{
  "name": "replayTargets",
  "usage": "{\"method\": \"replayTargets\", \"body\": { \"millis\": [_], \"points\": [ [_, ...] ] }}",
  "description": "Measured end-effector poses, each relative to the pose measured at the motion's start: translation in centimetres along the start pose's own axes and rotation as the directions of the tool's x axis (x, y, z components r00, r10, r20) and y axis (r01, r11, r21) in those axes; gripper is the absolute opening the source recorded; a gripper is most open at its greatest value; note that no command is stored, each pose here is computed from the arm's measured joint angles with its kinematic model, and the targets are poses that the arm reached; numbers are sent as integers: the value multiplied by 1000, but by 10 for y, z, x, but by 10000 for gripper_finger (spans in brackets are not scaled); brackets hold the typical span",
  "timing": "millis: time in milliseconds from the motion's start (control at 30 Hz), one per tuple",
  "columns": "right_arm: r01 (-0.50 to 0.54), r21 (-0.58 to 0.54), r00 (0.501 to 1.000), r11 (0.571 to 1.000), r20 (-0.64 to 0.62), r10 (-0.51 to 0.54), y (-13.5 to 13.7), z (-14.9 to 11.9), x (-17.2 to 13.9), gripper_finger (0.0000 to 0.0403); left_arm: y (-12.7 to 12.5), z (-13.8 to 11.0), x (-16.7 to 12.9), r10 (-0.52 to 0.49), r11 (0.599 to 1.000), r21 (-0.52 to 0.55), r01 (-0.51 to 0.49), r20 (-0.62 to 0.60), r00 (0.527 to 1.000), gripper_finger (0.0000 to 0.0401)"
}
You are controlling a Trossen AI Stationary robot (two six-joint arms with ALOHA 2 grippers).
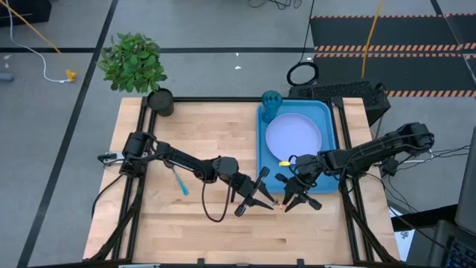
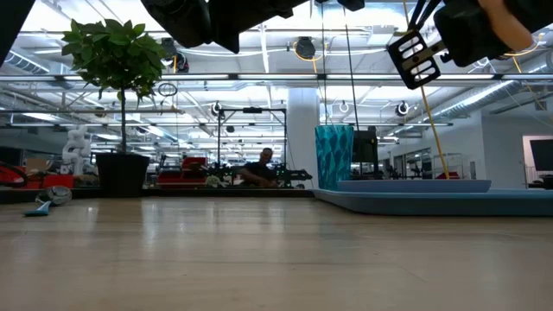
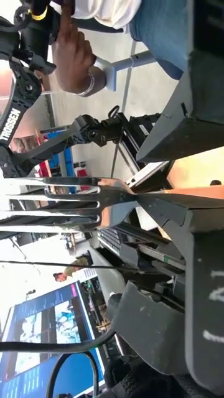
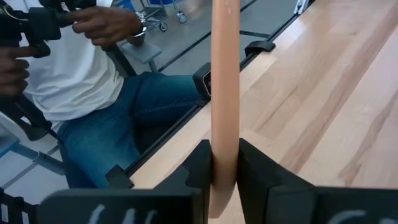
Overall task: Pick and place plate/cup/fork/spoon on tray
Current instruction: Put the brown fork on the blue table tray under the purple plate
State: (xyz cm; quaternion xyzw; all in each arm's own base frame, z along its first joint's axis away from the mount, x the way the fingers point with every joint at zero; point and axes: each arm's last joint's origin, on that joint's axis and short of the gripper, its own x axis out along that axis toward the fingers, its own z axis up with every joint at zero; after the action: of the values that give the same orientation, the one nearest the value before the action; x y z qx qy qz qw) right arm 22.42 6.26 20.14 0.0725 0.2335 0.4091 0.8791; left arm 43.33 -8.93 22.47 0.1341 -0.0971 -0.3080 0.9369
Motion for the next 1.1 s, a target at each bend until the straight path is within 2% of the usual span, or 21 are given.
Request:
{"method": "replayTargets", "body": {
  "millis": [233, 400, 1100],
  "points": [
    [1, 13, 1000, 1000, -17, -1, -10, -7, 11, 37, 3, 0, 0, 70, 996, -54, -71, -23, 997, 93],
    [-42, 30, 999, 999, 3, 42, -17, -8, 15, 37, 3, -1, 0, 53, 996, -64, -54, -29, 998, 93],
    [-18, 53, 1000, 998, 21, 17, -20, -6, 11, 38, 3, -2, 0, 43, 996, -78, -46, -39, 998, 93]
  ]
}}
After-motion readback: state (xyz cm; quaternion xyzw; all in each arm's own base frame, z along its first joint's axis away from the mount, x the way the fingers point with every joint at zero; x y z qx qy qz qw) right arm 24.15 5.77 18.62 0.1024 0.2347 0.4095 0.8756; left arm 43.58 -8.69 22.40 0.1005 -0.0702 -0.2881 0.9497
